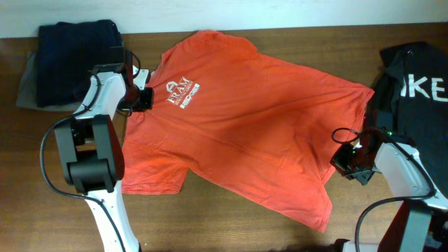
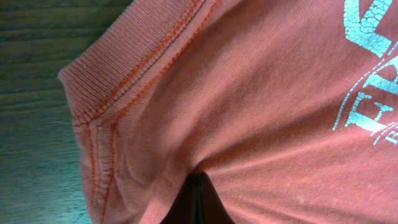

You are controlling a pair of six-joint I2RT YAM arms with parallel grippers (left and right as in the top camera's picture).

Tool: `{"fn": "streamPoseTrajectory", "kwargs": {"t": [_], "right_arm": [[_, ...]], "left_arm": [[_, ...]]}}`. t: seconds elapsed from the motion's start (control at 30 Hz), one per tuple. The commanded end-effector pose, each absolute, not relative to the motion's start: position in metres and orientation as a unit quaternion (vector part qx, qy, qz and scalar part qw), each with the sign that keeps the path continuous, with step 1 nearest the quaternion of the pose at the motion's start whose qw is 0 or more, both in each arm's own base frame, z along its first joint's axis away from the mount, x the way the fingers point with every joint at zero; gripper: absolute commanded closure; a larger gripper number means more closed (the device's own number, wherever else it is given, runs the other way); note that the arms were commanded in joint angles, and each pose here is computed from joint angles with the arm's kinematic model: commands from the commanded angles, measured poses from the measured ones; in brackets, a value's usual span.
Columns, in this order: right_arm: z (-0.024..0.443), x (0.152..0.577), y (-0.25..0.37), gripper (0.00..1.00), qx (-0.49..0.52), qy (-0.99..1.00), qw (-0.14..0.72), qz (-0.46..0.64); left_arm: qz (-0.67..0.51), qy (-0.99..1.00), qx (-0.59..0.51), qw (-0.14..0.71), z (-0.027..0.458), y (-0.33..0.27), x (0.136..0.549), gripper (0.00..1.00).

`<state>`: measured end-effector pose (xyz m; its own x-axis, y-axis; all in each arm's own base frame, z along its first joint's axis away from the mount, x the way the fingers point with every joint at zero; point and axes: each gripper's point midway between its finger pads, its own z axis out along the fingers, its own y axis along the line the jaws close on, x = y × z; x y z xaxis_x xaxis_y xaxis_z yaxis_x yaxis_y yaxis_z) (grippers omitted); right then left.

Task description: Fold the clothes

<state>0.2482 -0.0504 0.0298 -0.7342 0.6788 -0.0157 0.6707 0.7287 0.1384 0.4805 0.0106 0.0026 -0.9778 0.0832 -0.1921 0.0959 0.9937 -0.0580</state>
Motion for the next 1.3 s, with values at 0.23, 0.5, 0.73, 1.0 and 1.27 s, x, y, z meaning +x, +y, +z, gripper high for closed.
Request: {"fn": "streamPoseTrajectory", "kwargs": {"t": [0.23, 0.5, 0.73, 1.0, 1.27], "right_arm": [[0.034, 0.273, -0.037, 0.96, 0.321, 0.937, 0.073, 0.121], [0.028, 0.286, -0.030, 0.96, 0.314, 0.934, 0.081, 0.150], [-0.003, 0.296, -0.004, 0.96, 0.290, 0.937, 0.046, 0.189], [-0.026, 0.286, -0.009, 0.96, 0.312, 0.937, 0.010, 0.159], [-0.029, 0.266, -0.054, 0.96, 0.343, 0.938, -0.007, 0.055]], "left_arm": [[-0.011, 0.996, 0.009, 0.084, -0.010, 0.054, 0.475, 0.99], [-0.010, 0.996, -0.003, 0.084, -0.010, 0.066, 0.474, 0.99], [-0.010, 0.996, -0.003, 0.083, -0.010, 0.066, 0.474, 0.99], [-0.010, 0.997, -0.003, 0.080, -0.011, 0.065, 0.472, 0.99], [-0.010, 0.997, -0.003, 0.080, -0.011, 0.065, 0.472, 0.99]]}}
